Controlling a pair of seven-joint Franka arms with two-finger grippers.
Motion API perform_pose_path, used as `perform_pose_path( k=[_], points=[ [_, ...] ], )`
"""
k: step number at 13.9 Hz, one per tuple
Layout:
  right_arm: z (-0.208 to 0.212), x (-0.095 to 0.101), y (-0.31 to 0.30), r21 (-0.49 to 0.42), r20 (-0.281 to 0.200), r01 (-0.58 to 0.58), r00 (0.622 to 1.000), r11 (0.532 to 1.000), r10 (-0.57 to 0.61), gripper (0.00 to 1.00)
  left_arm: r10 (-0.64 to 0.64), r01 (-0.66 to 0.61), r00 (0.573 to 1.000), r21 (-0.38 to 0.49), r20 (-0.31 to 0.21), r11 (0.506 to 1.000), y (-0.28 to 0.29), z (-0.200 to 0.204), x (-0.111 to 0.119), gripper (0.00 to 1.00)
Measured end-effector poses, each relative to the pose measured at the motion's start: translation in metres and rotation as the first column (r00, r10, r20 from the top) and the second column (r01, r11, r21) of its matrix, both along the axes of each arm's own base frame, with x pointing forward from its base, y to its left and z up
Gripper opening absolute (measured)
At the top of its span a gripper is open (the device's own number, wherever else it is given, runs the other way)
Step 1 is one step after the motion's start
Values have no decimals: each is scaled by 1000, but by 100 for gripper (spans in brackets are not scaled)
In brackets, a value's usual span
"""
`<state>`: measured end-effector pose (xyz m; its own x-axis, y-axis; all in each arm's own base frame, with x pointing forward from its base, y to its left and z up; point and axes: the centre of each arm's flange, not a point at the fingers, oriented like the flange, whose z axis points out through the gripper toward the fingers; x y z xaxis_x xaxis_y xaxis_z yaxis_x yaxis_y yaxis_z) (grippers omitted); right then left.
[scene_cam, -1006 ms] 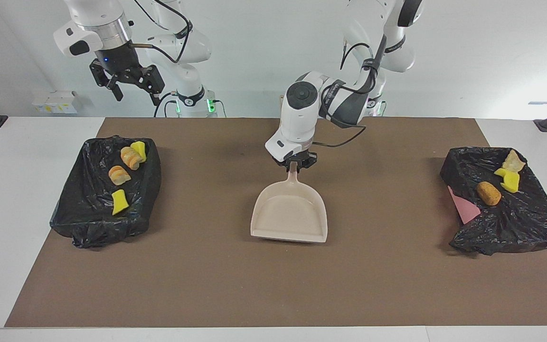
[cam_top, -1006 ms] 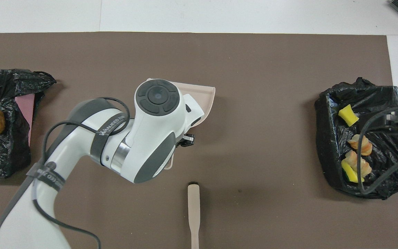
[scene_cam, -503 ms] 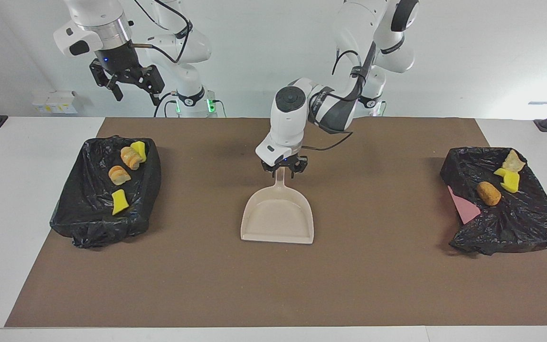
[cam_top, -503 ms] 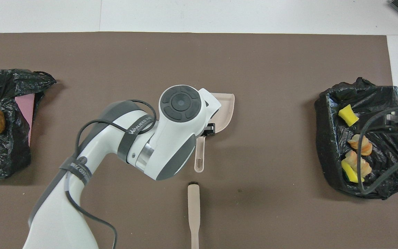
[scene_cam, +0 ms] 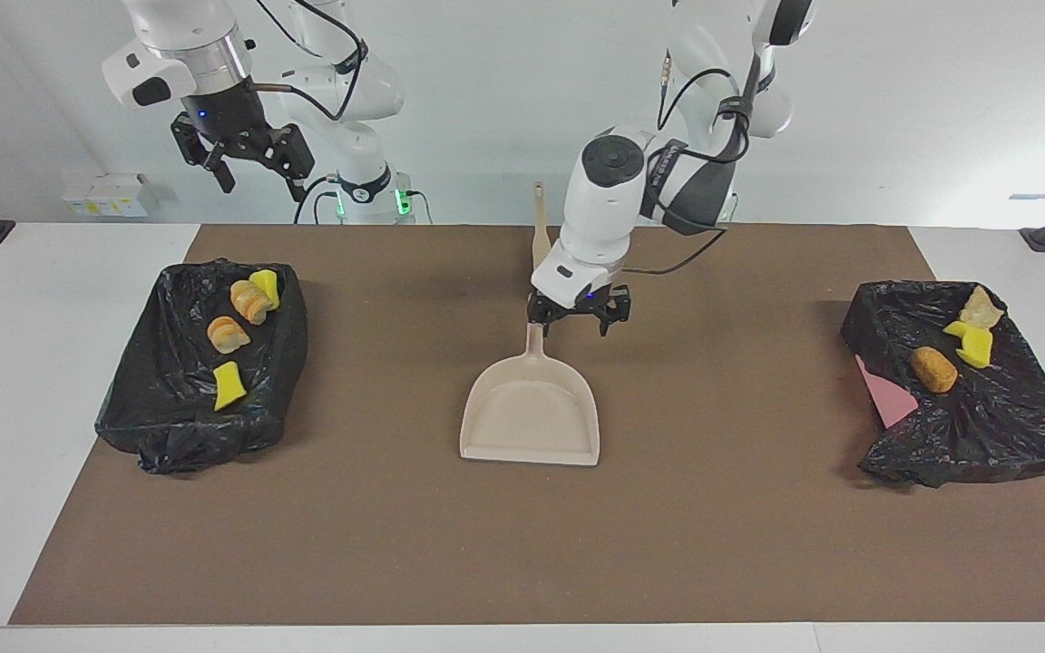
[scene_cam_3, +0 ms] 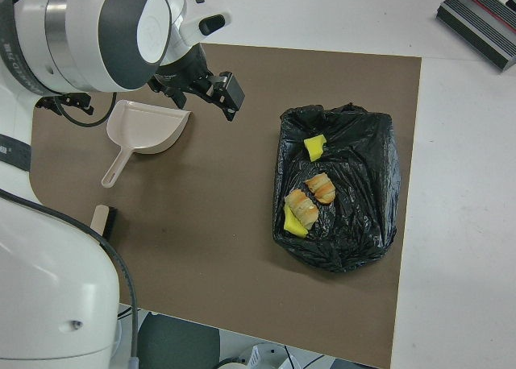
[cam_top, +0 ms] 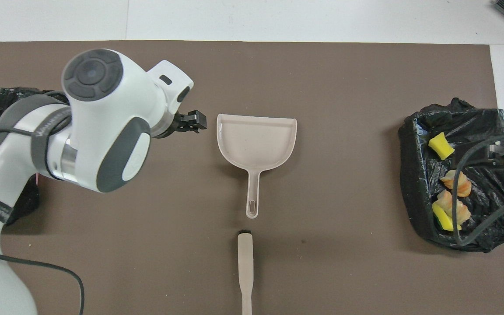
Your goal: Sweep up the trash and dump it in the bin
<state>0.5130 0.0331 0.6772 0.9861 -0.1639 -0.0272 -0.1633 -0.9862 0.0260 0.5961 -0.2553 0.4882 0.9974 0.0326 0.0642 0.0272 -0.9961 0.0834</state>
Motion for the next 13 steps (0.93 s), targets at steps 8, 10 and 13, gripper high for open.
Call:
perform_pose_path(
  k=[8, 10, 13],
  points=[
    [0, 0, 0, 0, 0, 0, 1000, 1000, 0, 100, -51, 51, 999, 5, 10, 999, 140, 33, 25, 100],
    [0, 0, 0, 0, 0, 0, 1000, 1000, 0, 100, -88, 88, 996, 10, 0, 996, 180, 43, 23, 100],
    [0, 0, 0, 0, 0, 0, 1000, 1000, 0, 100, -116, 116, 993, 14, -4, 993, 232, 58, 16, 100]
  ],
)
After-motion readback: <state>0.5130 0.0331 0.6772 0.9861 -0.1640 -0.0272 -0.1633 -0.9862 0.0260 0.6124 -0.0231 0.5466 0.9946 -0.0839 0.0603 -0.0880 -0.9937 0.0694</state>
